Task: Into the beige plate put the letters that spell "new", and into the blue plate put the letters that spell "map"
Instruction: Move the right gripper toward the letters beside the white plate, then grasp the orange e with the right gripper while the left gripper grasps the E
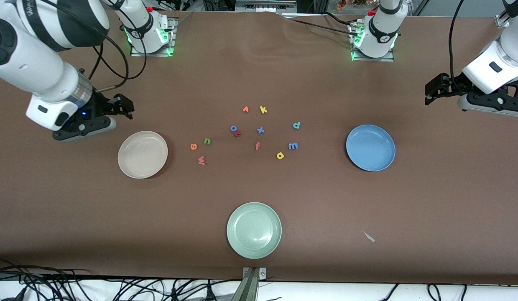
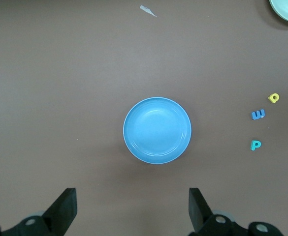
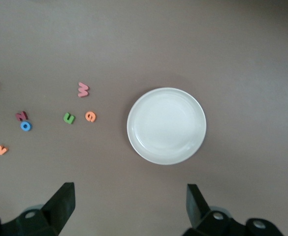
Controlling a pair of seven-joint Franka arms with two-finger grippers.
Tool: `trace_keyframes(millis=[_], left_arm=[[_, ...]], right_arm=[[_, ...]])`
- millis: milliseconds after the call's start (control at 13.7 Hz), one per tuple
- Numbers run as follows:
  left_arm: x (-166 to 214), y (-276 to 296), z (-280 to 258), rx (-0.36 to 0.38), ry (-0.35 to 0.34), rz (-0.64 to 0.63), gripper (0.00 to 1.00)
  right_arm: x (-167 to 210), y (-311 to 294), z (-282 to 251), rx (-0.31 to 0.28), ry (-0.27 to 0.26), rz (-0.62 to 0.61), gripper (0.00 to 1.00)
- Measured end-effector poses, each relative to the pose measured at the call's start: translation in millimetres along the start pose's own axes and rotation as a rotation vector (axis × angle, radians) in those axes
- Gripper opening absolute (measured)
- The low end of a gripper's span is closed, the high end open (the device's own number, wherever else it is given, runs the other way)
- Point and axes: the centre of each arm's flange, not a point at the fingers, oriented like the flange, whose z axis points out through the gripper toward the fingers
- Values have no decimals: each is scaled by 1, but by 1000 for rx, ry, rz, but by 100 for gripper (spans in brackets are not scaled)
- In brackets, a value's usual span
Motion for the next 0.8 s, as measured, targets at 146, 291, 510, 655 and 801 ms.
trace_keyframes(millis=[146,291,510,655,801], left_arm=[[0,0,0,0,0,1,100],[0,0,0,0,0,1,100],[0,1,0,0,0,1,100],[1,3,0,0,0,5,100],[3,14,5,-1,-12,26,100]], right_arm=[[6,-20,8,0,4,12,100],[11,-31,23,0,20,29,100],[14,-48,68,7,46,61,100],[10,-69,101,15,58,90,100],[4,-86,128,23,72,118,100]])
